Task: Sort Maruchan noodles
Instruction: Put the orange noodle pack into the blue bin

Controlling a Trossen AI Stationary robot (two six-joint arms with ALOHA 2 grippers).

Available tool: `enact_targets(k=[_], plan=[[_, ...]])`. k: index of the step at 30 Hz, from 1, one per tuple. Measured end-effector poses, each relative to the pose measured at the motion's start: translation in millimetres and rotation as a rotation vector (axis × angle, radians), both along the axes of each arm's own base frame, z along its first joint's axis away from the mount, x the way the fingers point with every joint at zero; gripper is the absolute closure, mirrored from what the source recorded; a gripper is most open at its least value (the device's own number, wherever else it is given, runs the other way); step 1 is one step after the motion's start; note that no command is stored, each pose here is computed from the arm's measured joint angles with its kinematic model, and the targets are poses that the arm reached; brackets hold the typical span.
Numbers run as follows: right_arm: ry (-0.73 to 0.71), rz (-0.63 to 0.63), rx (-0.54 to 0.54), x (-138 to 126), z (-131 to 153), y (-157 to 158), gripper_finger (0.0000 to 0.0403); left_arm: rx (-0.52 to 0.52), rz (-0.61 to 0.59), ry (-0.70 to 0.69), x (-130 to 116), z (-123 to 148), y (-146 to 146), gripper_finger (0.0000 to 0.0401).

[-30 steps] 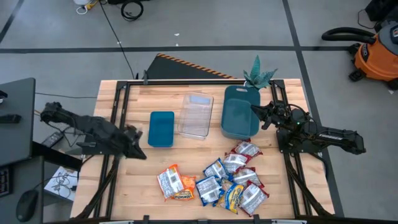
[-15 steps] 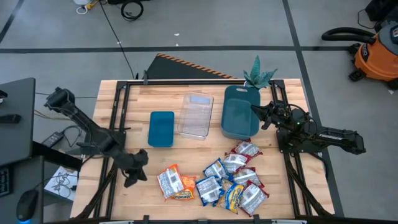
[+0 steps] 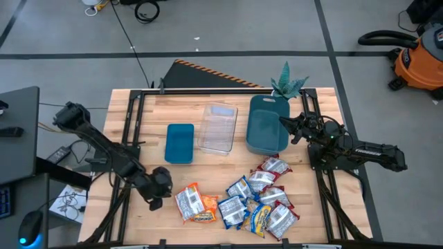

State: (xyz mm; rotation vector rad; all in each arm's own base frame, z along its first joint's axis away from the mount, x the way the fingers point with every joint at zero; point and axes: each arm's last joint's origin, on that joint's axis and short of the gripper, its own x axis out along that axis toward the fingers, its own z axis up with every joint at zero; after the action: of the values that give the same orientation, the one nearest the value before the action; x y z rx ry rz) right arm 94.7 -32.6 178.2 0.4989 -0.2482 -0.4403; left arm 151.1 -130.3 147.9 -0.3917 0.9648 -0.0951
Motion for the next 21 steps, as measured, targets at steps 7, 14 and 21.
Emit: enact_targets(k=[7,14,21], plan=[[-0.001,0.0,0.0,0,0,0,0.0353,0.119,-0.16,-0.011,3,-9,-2,0.024],[0.0,0.0,0.0,0,0,0,0.0353,0.192,-0.142,-0.025,9,-20,-5,0.0246],[0.0,0.0,0.0,0,0,0,0.0353,0.159,-0.121,-0.052,12,-21,-9,0.0248]])
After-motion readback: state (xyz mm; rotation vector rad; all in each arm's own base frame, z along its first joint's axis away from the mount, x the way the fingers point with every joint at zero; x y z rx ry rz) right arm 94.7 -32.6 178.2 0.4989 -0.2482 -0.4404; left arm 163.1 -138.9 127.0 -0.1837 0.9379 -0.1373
